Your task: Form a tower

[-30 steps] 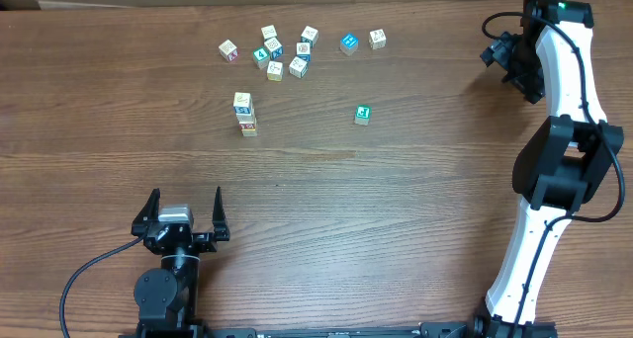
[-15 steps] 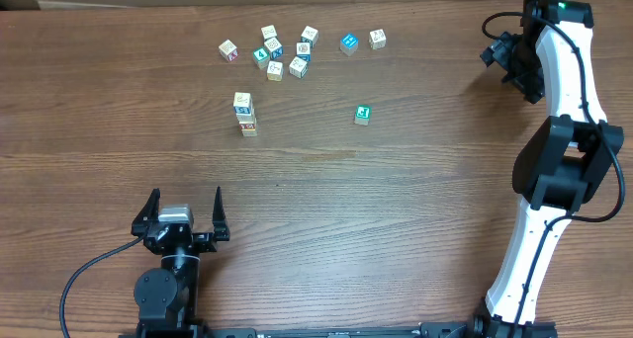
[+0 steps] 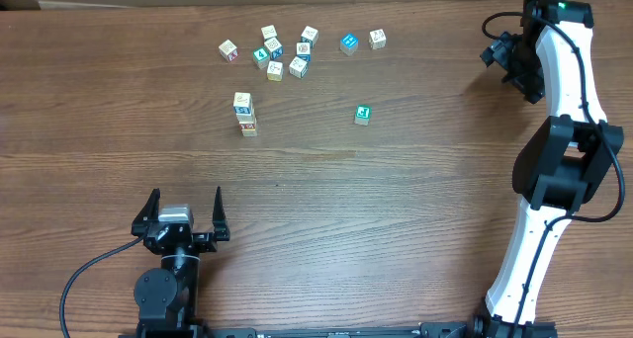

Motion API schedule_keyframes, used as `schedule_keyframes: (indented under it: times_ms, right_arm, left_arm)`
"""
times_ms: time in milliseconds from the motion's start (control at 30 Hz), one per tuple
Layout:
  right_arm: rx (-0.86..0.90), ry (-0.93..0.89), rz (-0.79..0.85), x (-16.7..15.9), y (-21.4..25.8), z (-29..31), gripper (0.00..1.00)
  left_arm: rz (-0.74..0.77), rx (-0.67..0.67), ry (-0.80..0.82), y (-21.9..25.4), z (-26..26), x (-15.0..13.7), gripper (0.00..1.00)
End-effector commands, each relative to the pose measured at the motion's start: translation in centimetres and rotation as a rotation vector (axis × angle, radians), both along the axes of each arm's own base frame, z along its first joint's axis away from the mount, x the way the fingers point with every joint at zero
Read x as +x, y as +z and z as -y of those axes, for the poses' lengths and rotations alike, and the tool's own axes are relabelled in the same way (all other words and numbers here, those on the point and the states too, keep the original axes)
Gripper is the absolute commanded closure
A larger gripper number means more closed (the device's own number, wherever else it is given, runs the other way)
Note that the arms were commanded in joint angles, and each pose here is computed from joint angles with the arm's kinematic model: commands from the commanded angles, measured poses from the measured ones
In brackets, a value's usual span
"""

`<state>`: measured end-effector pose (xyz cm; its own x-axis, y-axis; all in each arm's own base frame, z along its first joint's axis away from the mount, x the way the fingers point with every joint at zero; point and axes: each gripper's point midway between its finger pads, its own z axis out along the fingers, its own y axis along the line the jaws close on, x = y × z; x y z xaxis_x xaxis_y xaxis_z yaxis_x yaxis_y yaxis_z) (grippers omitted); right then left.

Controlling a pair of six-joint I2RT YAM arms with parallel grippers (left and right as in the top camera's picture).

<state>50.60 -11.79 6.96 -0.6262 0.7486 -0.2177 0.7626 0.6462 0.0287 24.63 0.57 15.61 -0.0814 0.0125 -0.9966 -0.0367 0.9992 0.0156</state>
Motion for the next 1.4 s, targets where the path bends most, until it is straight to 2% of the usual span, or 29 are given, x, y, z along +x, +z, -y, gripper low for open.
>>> schedule_keyframes:
  times_ms: [0, 800, 1067, 1233, 1367]
  right_arm:
    - [-0.014, -0.003, 0.056, 0.3, 2.7, 0.3, 0.0]
    - [-0.014, -0.003, 0.055, 0.3, 2.6, 0.3, 0.0]
    - [-0.013, 0.04, 0.06, 0.7, 2.9, -1.9, 0.0]
    - [-0.019, 0.086, 0.109, 1.2, 5.4, -4.3, 0.0]
    - [-0.03, 0.1, 0.194, 1.0, 9.7, -5.1, 0.0]
  left_arm:
    - [0.006, 0.027, 0.007, 0.1, -0.2, 0.0, 0.0]
    - [0.006, 0.027, 0.007, 0.1, -0.2, 0.0, 0.01]
    - [0.006, 0.027, 0.007, 0.1, -0.2, 0.0, 0.0]
    - [0.006, 0.027, 0.007, 0.1, -0.2, 0.0, 0.0]
    - [0.006, 0.027, 0.007, 0.1, -0.2, 0.0, 0.0]
